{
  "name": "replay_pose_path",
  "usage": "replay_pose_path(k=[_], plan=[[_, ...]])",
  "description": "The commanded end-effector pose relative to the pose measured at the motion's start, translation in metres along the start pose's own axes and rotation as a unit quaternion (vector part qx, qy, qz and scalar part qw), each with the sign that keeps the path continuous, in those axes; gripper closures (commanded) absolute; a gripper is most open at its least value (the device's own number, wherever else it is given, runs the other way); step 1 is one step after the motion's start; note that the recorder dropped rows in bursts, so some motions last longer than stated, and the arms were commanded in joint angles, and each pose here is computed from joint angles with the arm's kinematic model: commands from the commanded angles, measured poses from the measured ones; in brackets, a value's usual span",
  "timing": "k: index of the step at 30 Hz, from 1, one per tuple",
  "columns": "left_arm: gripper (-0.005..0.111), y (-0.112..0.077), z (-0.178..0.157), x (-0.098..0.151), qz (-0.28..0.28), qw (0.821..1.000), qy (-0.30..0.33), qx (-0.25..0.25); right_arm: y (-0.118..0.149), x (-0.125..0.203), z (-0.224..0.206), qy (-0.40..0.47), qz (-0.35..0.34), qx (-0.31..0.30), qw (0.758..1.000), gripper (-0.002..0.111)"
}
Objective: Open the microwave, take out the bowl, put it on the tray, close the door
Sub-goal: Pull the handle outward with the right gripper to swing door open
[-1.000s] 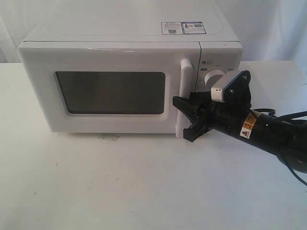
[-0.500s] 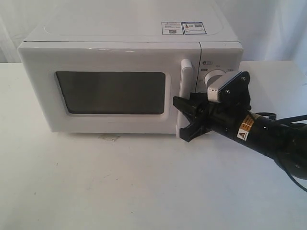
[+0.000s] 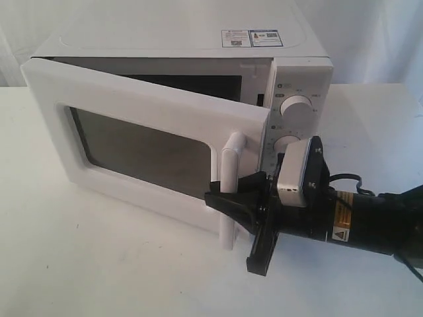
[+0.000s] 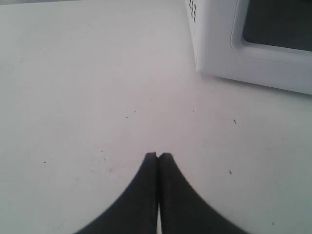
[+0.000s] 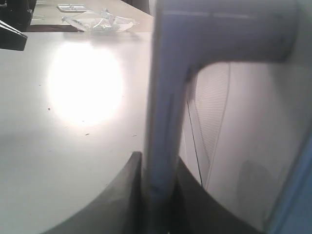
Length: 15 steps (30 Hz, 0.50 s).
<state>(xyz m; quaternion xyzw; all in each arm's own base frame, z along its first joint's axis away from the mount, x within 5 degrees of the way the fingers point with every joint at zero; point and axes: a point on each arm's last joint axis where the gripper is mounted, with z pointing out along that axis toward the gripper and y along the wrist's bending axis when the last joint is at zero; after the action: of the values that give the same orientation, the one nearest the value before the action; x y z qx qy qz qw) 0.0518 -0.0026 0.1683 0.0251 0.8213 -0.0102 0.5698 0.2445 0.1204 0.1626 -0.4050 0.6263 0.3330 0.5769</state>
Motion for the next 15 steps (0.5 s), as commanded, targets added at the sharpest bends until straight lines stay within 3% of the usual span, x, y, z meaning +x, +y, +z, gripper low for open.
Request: replay_pose_path(k=[1, 9, 15], plan=[[0.107, 0.0, 0.0, 0.002, -0.002, 1.0, 0.002, 0.001, 0.005, -0.005, -0.002, -0.006, -0.01, -0.006, 1.0, 0.108], [0.107, 0.0, 0.0, 0.002, -0.002, 1.0, 0.002, 0.001, 0.015, -0.01, -0.009, -0.007, -0.013, -0.015, 1.0, 0.106], [0.107, 0.0, 0.0, 0.002, -0.002, 1.0, 0.002, 0.001, 0.023, -0.013, -0.012, -0.002, -0.006, -0.044, 0.999, 0.077]])
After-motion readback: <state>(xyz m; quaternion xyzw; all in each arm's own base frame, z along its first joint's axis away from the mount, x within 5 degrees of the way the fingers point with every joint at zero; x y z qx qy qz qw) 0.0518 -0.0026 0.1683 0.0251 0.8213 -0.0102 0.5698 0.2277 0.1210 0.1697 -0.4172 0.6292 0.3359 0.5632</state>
